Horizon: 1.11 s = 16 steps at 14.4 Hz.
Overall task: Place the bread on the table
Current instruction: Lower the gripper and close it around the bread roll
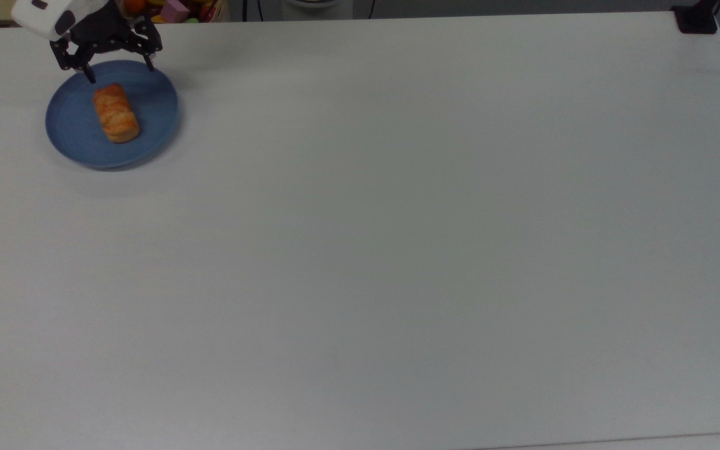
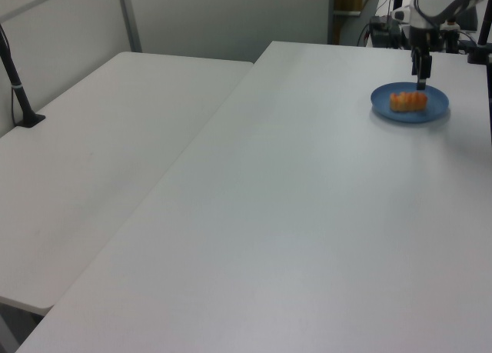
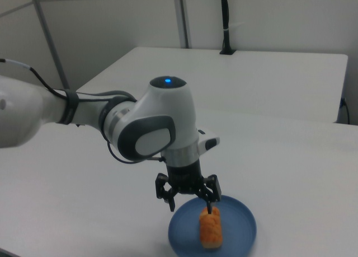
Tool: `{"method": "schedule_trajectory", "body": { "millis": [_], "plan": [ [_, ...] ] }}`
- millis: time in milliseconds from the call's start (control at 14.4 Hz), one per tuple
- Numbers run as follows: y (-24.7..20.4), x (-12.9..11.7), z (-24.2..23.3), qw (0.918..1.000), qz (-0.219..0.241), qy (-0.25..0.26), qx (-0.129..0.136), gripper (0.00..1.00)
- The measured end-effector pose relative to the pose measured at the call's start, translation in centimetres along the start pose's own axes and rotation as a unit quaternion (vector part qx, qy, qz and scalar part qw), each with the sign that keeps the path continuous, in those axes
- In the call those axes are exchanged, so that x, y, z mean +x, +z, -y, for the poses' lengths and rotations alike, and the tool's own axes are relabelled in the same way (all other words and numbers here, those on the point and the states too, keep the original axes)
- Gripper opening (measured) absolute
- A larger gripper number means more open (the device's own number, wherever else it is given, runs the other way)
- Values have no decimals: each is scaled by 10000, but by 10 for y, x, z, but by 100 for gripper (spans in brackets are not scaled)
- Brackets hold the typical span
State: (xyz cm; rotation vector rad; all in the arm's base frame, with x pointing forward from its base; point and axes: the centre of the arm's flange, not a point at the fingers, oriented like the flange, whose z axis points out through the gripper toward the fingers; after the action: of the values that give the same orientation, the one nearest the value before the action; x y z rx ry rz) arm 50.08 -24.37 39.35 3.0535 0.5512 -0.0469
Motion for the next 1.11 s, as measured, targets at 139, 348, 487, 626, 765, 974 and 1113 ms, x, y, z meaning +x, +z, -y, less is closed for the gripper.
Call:
{"method": "schedule_trajectory", "body": {
  "millis": [139,348,487,626,765,974,1113],
  "plan": [
    [13,0,-4,10000,-19,0,-83,100],
    [31,-3,-17,9997,-47,-37,-230,100],
    [41,-6,-24,9996,-42,-40,-292,100],
    [49,-5,-27,9994,-30,-40,-333,100],
    [59,-3,-29,9993,-8,-52,-375,98],
    [69,0,-31,9990,-13,-64,-446,93],
    [71,0,-31,9990,-4,-67,-447,88]
  ]
}}
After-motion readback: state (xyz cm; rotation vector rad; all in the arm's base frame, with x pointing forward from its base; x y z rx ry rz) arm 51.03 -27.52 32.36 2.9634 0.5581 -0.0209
